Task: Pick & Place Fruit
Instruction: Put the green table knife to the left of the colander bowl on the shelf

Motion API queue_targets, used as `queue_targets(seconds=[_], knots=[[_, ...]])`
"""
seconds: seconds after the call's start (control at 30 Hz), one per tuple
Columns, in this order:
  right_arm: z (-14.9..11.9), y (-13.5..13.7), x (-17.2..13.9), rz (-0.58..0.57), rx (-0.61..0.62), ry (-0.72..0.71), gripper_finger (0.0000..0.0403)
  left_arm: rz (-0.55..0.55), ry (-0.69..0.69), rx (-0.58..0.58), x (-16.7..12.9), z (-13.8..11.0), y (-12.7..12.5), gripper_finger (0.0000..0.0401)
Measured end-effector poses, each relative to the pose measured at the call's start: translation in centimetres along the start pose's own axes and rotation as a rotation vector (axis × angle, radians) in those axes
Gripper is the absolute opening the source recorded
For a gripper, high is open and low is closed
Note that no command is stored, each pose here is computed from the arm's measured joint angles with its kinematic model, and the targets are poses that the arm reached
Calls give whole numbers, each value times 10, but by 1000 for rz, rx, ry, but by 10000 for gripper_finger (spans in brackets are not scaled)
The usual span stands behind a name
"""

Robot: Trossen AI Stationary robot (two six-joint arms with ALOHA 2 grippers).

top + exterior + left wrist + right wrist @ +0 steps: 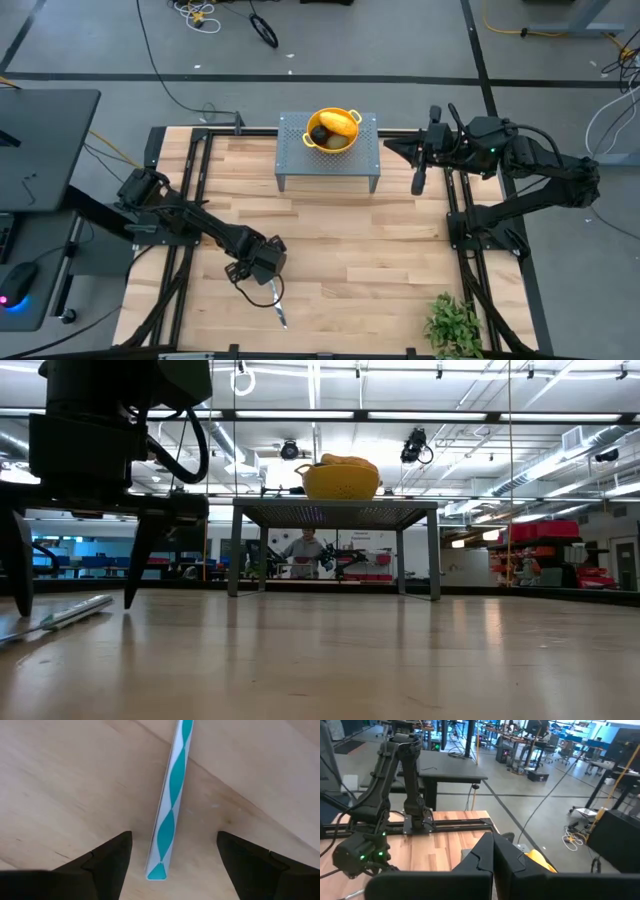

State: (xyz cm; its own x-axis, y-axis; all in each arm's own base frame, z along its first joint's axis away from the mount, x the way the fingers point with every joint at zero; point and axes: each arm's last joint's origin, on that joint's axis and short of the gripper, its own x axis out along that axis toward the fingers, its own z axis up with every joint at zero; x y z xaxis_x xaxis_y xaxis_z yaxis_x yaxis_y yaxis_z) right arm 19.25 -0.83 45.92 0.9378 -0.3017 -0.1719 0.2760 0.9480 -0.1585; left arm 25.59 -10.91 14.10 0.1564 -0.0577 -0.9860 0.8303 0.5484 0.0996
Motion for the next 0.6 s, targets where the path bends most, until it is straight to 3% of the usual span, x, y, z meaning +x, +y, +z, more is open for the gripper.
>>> queue_targets(seconds=[0.6], knots=[[0,-1,0,-7,-15,1,0,-4,-1,13,0,0,0,159]])
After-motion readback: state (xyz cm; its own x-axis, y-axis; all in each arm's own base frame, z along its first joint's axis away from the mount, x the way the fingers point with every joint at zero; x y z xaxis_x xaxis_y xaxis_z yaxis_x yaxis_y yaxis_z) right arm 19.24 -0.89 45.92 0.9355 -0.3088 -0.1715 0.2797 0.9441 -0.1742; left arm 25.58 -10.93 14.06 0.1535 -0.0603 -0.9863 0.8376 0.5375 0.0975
